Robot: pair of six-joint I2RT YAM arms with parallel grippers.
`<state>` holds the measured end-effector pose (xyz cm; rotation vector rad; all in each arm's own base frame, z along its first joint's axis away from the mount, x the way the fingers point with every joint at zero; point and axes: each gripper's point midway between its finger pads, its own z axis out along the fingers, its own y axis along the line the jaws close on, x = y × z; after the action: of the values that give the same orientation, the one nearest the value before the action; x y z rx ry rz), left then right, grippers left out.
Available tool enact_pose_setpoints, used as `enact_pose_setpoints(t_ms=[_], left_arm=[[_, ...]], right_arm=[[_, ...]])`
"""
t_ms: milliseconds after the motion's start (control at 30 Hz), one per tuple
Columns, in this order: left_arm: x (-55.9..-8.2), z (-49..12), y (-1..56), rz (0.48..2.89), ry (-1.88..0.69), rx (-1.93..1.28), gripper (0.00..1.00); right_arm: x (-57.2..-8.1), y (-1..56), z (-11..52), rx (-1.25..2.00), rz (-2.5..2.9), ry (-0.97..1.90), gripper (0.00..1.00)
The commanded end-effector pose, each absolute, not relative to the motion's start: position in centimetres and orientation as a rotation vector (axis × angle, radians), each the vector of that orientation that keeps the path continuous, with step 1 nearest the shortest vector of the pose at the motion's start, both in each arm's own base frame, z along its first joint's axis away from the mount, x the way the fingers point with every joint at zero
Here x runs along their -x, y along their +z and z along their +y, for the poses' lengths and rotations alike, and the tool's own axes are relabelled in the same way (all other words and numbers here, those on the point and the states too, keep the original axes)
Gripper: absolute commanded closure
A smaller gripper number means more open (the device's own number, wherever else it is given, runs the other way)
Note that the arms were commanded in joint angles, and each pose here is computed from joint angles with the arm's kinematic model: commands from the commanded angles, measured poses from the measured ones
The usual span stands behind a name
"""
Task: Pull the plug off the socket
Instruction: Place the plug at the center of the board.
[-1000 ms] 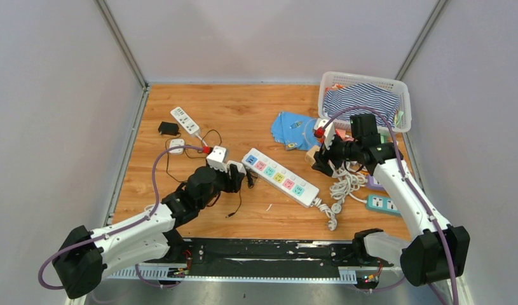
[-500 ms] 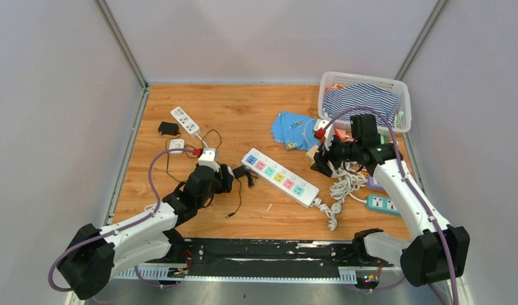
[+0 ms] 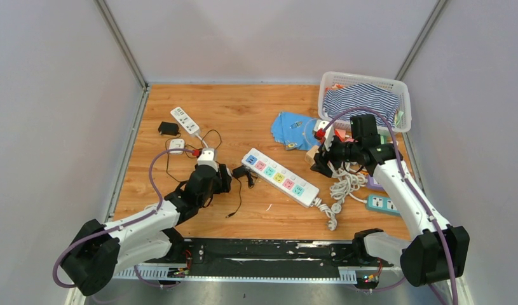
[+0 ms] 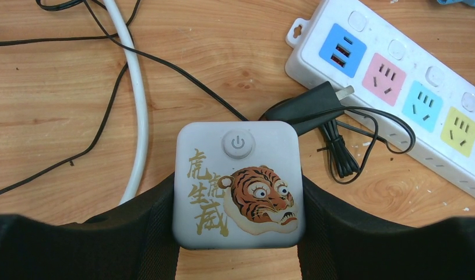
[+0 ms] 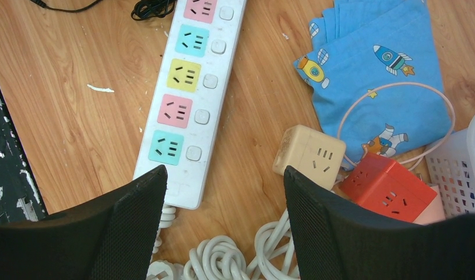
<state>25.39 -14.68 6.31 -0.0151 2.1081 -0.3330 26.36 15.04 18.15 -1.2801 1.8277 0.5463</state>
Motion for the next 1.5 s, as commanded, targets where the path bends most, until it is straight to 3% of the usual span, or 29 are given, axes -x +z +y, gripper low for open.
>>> enact_pose_setpoints(t_ms=[0,133,467,533,1133,1467], left_arm=[[-26.2,-14.2,7.0,2.074,-0.325,0.081,0.48],[-26.3,-14.2,7.0,2.075,-0.325,0.083,0.32],[-26.4,-14.2,6.6,2.089,-0.321,0.082,0.18],[-26.4,-14.1,6.6,2.088,-0.318,0.091,0.01],[-25.7,-13.3,9.2,1.969,-0.389,0.118,0.0],[-23.6,-15.4,14.9,1.769,-0.668,0.05,0.0]], right_arm=[[-26.2,17.8,14.9,1.282,1.822,0.563,0.25],[-26.2,17.7,14.8,1.279,1.826,0.564,0.25],[-26.3,17.7,14.6,1.272,1.829,0.564,0.25],[-26.3,17.6,14.6,1.269,1.831,0.565,0.25],[-26.5,17.5,14.2,1.255,1.839,0.561,0.24],[-26.6,17.6,13.8,1.241,1.846,0.556,0.22]])
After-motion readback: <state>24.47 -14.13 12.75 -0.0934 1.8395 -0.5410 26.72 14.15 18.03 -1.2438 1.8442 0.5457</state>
